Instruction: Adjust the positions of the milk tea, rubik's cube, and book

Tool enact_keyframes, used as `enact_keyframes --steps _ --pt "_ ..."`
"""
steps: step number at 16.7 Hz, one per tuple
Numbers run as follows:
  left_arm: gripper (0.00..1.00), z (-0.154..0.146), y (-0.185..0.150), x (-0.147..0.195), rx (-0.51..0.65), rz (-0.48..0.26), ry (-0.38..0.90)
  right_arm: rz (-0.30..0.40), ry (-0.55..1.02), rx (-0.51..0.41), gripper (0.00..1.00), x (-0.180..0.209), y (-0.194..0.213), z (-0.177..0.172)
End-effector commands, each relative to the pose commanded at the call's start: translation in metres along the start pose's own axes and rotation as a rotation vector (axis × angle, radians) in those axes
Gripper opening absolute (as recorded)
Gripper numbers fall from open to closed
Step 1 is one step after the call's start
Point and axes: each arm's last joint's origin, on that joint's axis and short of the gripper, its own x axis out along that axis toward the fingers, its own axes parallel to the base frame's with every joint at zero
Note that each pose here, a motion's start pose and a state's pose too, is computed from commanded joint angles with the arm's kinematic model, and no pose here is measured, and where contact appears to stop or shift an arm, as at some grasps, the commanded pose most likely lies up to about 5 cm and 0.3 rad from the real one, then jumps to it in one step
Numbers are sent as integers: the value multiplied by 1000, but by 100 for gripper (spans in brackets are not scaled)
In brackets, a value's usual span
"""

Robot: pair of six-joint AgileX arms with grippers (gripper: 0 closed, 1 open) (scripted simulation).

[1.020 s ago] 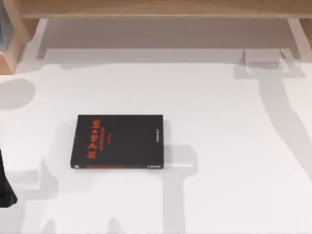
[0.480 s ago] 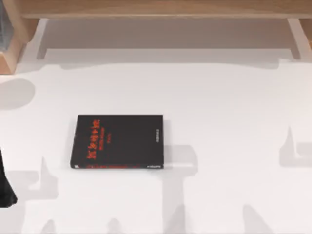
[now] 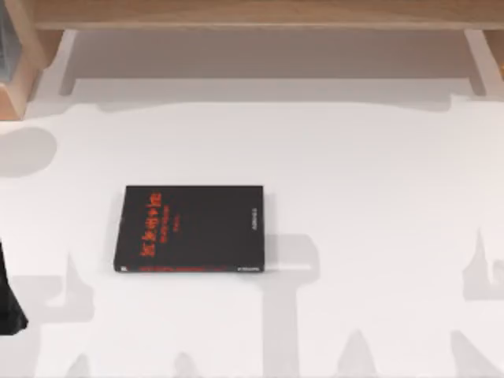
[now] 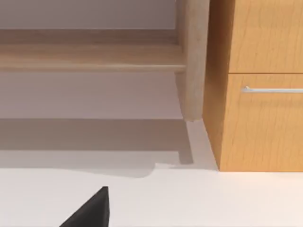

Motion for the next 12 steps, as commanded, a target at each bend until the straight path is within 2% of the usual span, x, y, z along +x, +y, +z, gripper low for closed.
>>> enact_keyframes --steps 2,3,6,12 --pt "100 0 0 0 0 0 0 0 0 0 100 0 0 0" --pt "100 -3 1 7 -3 14 134 0 0 0 100 0 0 0" --pt "100 7 1 5 -5 12 114 0 0 0 100 0 0 0" --pt "100 86 5 14 -16 -5 21 0 0 0 100 0 0 0"
